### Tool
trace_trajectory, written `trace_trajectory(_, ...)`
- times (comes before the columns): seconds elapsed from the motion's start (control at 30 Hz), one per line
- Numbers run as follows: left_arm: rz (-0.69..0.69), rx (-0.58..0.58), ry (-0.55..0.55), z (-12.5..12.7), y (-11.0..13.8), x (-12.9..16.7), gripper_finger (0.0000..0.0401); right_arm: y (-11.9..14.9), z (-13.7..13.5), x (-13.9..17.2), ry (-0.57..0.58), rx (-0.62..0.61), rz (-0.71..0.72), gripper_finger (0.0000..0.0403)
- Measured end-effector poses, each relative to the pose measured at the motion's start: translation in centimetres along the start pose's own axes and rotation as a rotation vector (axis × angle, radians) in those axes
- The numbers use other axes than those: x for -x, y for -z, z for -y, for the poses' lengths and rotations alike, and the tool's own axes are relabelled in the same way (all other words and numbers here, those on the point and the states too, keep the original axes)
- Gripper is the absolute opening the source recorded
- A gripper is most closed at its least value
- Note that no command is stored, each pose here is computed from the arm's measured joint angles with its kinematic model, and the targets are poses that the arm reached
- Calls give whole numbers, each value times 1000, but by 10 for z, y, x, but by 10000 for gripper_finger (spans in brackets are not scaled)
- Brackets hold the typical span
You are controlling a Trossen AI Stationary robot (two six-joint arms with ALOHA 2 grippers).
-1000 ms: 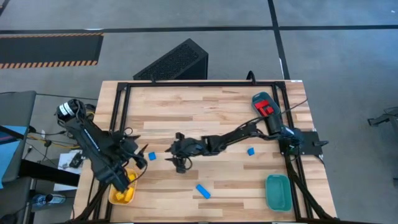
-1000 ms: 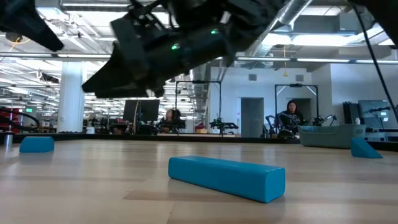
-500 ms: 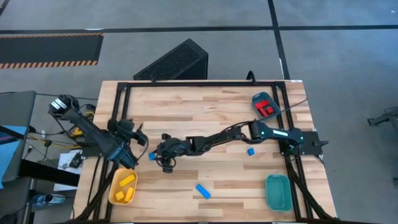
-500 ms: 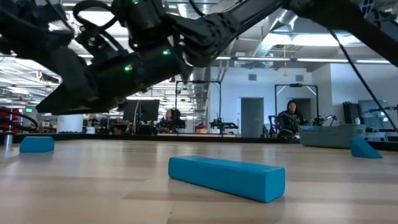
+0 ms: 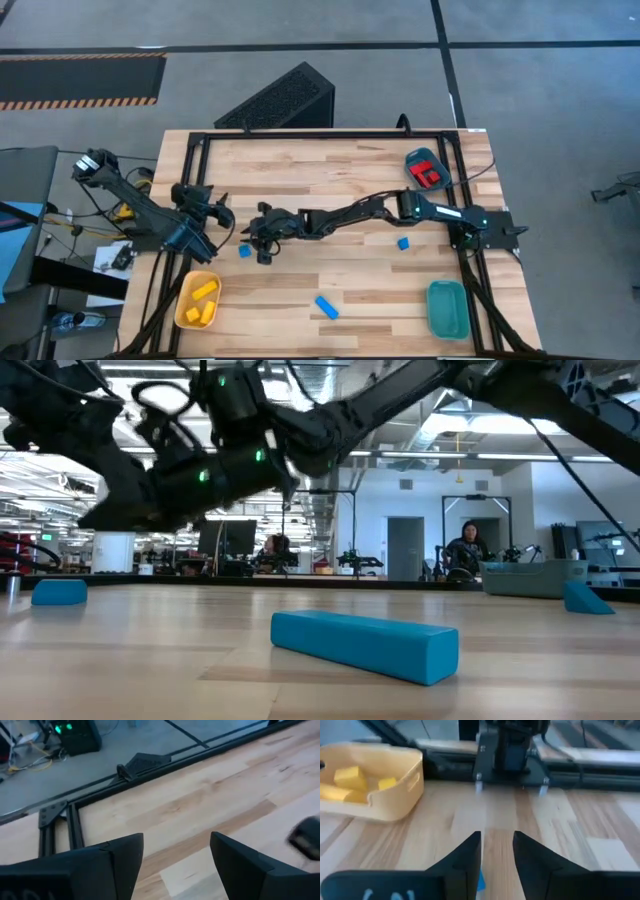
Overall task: Sort & place blocks by color
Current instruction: Put the top left blue block into the green bin
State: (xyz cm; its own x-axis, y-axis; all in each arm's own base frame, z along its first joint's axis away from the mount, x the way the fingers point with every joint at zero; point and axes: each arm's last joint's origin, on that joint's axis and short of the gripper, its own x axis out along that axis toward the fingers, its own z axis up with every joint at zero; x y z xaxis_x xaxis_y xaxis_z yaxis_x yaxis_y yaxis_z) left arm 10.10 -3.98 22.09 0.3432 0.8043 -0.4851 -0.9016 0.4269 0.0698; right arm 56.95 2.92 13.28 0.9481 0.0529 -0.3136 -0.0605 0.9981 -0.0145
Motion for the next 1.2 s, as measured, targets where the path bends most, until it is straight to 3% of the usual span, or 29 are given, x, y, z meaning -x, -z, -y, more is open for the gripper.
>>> trace_trajectory(0.17, 46, -11, 9, 1, -2, -1, 219, 10, -2, -11, -23, -9, 77, 116)
trace_trajectory(0.37, 63, -30, -9, 0, -4, -3, 219, 10, -2, -15, -49, -14, 64, 105)
trace_trajectory(0.7, 66, -47, -58, 0, -7, -9, 219, 37, -5, -21, -105, -36, -44, 101)
trace_trajectory(0.87, 26, -62, -69, -1, -6, -9, 219, 40, -2, -18, -102, -45, -142, 101)
trace_trajectory(1.2, -97, -115, -48, 5, -1, -8, 219, 20, -3, 13, -137, -18, -441, 101)
